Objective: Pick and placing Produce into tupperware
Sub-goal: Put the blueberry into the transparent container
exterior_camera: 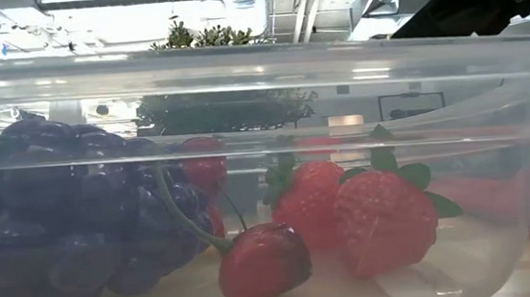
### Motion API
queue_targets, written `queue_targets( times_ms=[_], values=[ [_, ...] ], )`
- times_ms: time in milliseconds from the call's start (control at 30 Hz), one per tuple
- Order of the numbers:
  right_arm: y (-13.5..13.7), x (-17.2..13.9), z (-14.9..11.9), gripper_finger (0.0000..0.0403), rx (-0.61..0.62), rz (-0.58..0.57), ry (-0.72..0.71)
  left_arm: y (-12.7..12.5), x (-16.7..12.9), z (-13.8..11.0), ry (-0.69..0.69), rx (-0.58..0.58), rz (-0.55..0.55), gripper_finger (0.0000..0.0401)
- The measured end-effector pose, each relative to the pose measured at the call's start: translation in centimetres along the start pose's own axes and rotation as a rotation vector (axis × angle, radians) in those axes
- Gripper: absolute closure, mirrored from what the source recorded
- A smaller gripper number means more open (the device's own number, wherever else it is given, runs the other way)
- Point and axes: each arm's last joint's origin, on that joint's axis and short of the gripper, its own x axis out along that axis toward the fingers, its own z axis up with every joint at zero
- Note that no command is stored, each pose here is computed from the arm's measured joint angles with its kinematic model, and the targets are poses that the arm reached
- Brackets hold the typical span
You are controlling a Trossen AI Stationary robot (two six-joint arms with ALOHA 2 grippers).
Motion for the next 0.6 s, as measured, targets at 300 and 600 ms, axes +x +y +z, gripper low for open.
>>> queue_targets(
  times_ms=[300,600],
  values=[
    [0.9,-0.4,-0.2,0.0310,0.001,0.056,0.000,-1.4,3.0,-1.1,0.022,0.030,0.072,0.0205],
    [1.4,-0.6,-0.3,0.0310,-0.006,0.078,0.001,-1.8,5.1,-1.8,0.055,0.055,0.122,0.0232]
  ],
)
